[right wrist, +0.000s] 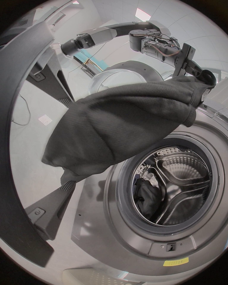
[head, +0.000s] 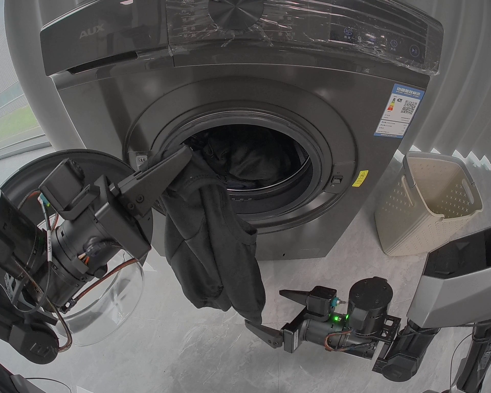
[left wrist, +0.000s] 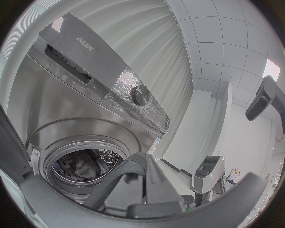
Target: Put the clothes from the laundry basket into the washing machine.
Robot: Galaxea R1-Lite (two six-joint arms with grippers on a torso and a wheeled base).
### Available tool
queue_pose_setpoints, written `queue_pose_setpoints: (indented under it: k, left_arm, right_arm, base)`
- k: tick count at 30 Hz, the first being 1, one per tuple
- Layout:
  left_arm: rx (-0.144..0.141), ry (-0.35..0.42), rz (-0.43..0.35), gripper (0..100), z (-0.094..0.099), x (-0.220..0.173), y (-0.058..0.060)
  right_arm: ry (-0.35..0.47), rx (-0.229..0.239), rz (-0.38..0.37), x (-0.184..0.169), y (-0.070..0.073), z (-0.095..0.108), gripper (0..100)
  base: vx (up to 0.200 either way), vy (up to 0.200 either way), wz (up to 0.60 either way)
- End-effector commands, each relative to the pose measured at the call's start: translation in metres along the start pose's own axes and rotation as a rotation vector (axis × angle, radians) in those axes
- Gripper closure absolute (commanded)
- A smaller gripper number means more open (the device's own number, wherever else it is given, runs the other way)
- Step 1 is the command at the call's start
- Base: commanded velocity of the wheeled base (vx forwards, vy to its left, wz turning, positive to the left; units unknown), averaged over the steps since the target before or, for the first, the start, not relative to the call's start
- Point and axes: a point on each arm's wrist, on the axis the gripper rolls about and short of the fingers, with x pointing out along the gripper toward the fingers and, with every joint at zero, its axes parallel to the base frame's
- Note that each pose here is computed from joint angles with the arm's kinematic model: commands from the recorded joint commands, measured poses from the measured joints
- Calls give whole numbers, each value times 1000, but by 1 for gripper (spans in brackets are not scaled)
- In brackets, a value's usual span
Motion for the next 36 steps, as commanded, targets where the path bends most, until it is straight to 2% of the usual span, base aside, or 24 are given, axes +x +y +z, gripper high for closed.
queue_pose_setpoints:
  k: [1,3,8,17,21,27,32,36]
  left_arm:
    - [-1,-2,1,100,0,1,1]
    - [-1,-1,0,100,0,0,0]
    - [0,-1,-1,100,0,0,0]
    - [-5,10,-9,100,-2,-2,-2]
    - [-6,10,-10,100,-2,-2,-2]
    - [-5,13,-9,100,-2,-2,-2]
    - [-7,17,-9,100,-4,-2,-2]
    - [-7,19,-9,100,-4,-2,-2]
  right_arm:
    - [70,5,-8,-16,0,-11,0]
    - [76,6,-15,-18,-2,-12,0]
    - [5,-4,-19,-20,-3,5,0]
    - [-271,-24,-7,20,-10,64,0]
    - [-332,-26,-14,28,-16,78,0]
    - [-364,-32,-16,30,-23,86,0]
    - [-380,-37,0,32,-19,90,0]
    - [-366,-37,26,36,-15,84,0]
  base:
    - [0,0,0]
    - [0,0,0]
    - [0,0,0]
    - [0,0,0]
    - [0,0,0]
    - [0,0,0]
    - [0,0,0]
    - [0,0,0]
